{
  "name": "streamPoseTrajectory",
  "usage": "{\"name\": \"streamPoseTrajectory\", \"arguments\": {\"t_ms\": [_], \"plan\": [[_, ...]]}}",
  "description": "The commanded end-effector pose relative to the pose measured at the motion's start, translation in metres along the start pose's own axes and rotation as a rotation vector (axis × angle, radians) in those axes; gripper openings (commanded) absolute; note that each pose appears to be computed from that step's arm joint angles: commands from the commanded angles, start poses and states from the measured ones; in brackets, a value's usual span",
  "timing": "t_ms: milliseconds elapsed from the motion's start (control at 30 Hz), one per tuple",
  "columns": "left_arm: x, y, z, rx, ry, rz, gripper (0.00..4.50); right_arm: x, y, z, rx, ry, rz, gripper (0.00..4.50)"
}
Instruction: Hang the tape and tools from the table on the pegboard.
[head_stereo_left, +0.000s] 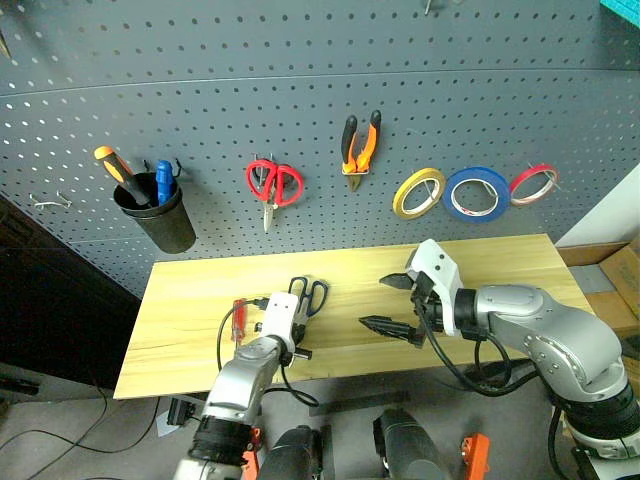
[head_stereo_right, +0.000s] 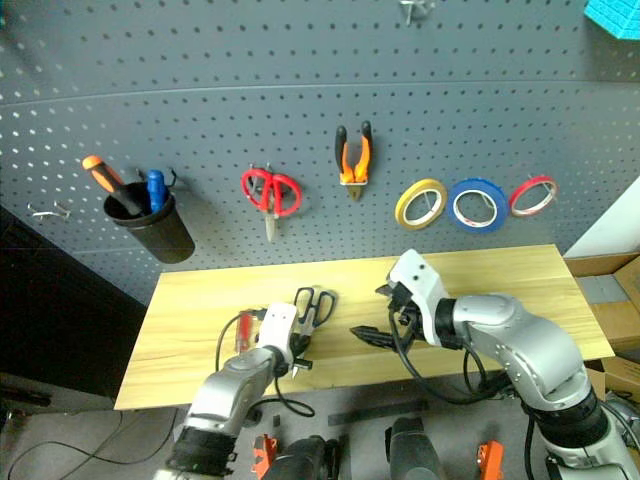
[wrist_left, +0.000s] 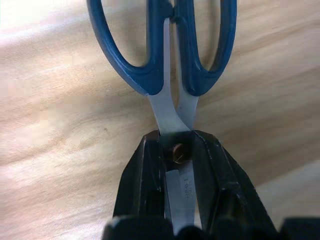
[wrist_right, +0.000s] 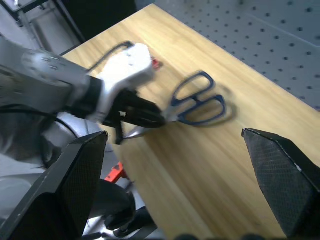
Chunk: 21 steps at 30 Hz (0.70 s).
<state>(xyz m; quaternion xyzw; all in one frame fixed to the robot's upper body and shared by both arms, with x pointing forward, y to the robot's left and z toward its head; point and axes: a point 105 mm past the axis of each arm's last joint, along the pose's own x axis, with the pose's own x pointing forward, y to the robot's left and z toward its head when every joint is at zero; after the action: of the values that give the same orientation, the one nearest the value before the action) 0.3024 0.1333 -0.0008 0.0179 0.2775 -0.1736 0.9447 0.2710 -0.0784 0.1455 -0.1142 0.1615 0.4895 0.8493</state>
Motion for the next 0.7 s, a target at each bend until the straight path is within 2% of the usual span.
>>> {"name": "streamPoseTrajectory", "arguments": {"t_ms": [33,267,367,500,700], "plan": [[-0.037,-0.007,0.060,0.083,-0.299,-0.122,0.47,-0.013,-0.001,0.027,-0.101,-0.107,-0.025,4.50],[-0.100,0.001,0.109,0.236,-0.548,-0.121,0.43,-0.024,0.003,0.047,-0.223,-0.250,-0.026,4.50],[-0.118,0.001,0.128,0.281,-0.638,-0.108,0.43,-0.024,0.006,0.045,-0.241,-0.259,-0.001,4.50],[-0.116,0.015,0.148,0.191,-0.714,-0.026,0.43,-0.021,-0.002,0.050,-0.241,-0.280,-0.014,4.50],[-0.099,0.013,0.157,0.181,-0.702,-0.051,0.43,-0.019,-0.006,0.057,-0.260,-0.289,-0.015,4.50]]}}
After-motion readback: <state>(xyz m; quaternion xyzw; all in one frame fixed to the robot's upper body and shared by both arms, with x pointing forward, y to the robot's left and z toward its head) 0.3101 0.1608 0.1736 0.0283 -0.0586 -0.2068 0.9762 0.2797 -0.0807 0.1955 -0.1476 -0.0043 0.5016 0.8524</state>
